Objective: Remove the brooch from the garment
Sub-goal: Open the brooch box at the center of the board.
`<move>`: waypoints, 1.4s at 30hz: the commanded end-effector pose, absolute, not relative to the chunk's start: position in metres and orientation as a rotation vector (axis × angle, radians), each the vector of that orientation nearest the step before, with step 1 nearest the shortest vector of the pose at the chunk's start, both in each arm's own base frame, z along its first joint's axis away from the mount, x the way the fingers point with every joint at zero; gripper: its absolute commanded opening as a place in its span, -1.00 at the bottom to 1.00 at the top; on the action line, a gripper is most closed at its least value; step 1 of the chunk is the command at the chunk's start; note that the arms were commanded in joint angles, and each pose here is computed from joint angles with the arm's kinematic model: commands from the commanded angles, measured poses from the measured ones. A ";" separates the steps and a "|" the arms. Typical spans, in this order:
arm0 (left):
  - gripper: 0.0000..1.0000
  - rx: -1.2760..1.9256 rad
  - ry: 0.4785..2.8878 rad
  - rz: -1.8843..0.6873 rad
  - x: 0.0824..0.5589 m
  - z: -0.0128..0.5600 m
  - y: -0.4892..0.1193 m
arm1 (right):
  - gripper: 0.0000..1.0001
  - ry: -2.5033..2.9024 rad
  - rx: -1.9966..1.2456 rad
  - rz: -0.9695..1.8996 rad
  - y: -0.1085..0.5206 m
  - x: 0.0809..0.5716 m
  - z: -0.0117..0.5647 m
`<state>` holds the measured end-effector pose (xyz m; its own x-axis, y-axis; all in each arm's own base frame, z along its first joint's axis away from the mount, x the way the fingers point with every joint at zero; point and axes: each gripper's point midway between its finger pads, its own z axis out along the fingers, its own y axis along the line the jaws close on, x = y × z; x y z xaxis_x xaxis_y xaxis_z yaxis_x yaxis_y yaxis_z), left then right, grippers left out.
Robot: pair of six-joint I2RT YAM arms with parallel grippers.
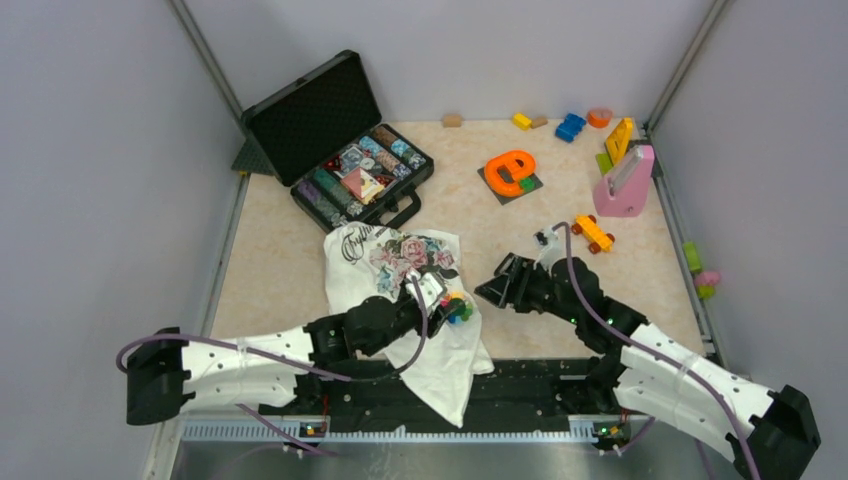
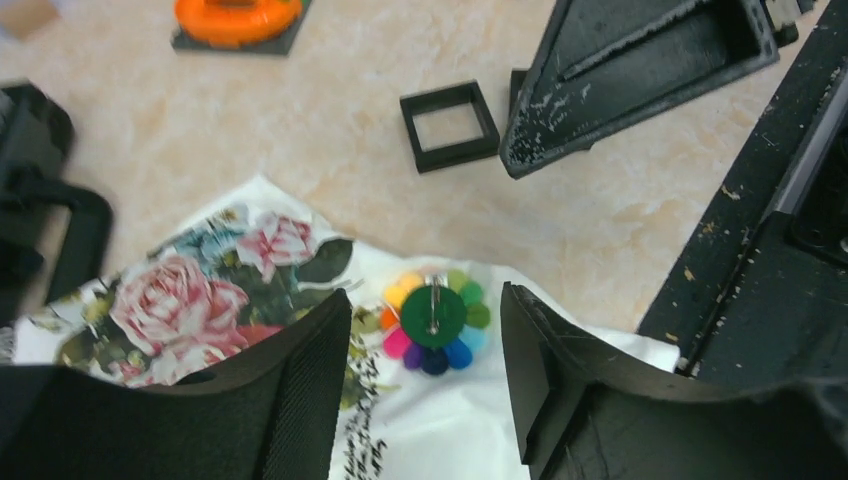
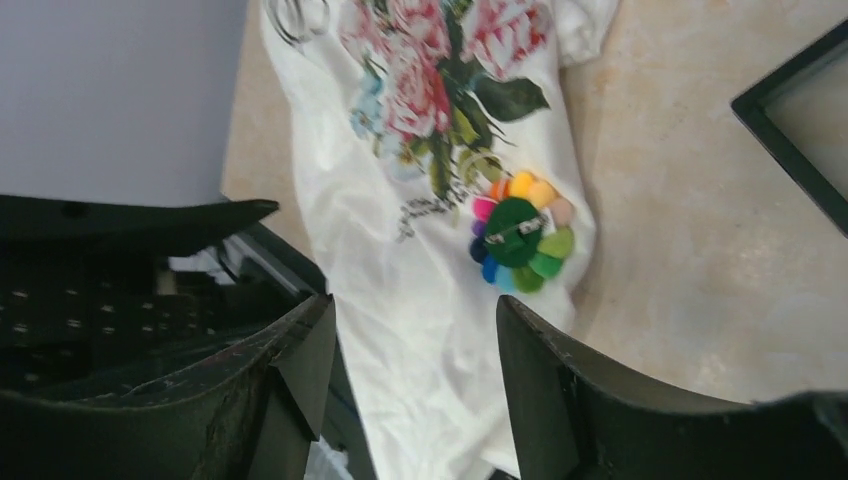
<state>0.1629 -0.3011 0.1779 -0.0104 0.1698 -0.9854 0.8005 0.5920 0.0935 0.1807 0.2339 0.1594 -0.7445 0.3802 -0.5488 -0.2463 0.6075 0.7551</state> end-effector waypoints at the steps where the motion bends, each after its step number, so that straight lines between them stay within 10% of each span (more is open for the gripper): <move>1: 0.21 0.711 1.808 -0.655 0.158 0.165 -0.293 | 0.23 2.220 -0.124 1.015 0.235 0.178 0.143; 7: 0.02 0.778 1.980 -0.577 0.167 0.134 -0.301 | 0.26 2.227 -0.044 0.737 0.202 0.201 0.127; 17: -0.02 0.861 2.152 -0.654 0.188 0.101 -0.317 | 0.94 2.322 -0.069 0.242 0.150 0.263 0.117; 42: 0.00 0.847 1.978 -0.870 0.188 0.122 -0.318 | 0.97 2.476 0.236 0.659 0.119 0.256 0.057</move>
<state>0.1837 -0.3106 0.0956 -0.5008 0.3291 -0.8006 0.7819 0.5688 -0.2553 0.2556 0.0942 0.0366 -0.8397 0.3086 -0.4468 0.1185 0.9071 0.4039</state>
